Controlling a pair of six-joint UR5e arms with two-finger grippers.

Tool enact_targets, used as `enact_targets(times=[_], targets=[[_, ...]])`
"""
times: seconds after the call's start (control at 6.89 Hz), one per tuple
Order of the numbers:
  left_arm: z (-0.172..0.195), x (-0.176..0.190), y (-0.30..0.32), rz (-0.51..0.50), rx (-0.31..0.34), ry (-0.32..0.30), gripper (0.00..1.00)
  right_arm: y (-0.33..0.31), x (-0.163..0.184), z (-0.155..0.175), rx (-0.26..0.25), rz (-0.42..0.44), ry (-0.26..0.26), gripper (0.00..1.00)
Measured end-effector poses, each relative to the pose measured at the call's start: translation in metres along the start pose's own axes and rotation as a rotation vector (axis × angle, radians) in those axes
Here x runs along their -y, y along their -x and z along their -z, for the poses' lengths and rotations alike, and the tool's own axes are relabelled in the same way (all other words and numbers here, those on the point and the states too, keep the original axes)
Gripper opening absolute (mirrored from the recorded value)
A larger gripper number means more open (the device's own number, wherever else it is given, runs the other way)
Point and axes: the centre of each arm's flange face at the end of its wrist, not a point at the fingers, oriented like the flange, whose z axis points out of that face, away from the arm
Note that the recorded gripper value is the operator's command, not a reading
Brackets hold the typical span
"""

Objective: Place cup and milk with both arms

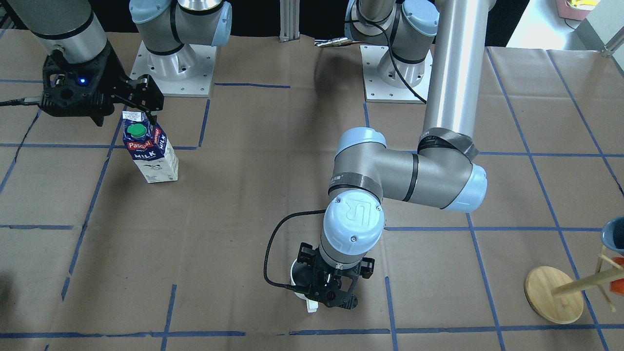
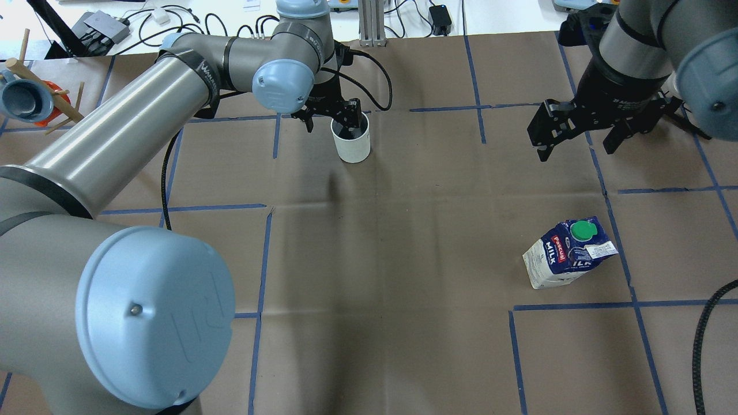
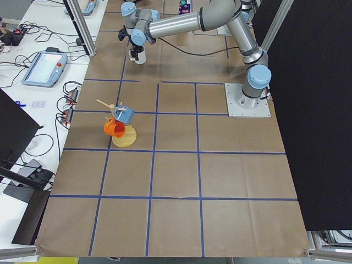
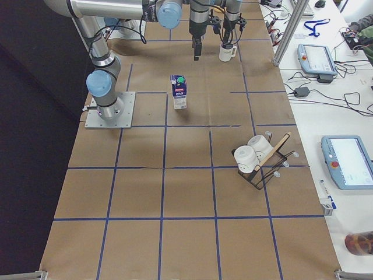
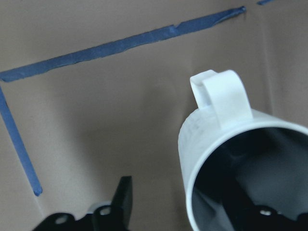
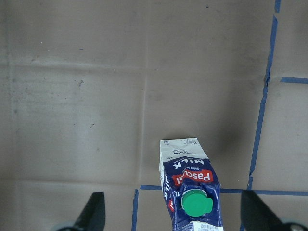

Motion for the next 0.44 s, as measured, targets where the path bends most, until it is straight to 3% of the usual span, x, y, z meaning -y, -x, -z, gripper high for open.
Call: enact_targets(times=[0.44], targets=[[0.1, -0.046, 0.015, 0.02, -0.004, -0.004, 1.0, -0.017, -0.019, -0.009, 0.008, 0.022, 0.009, 1.0]])
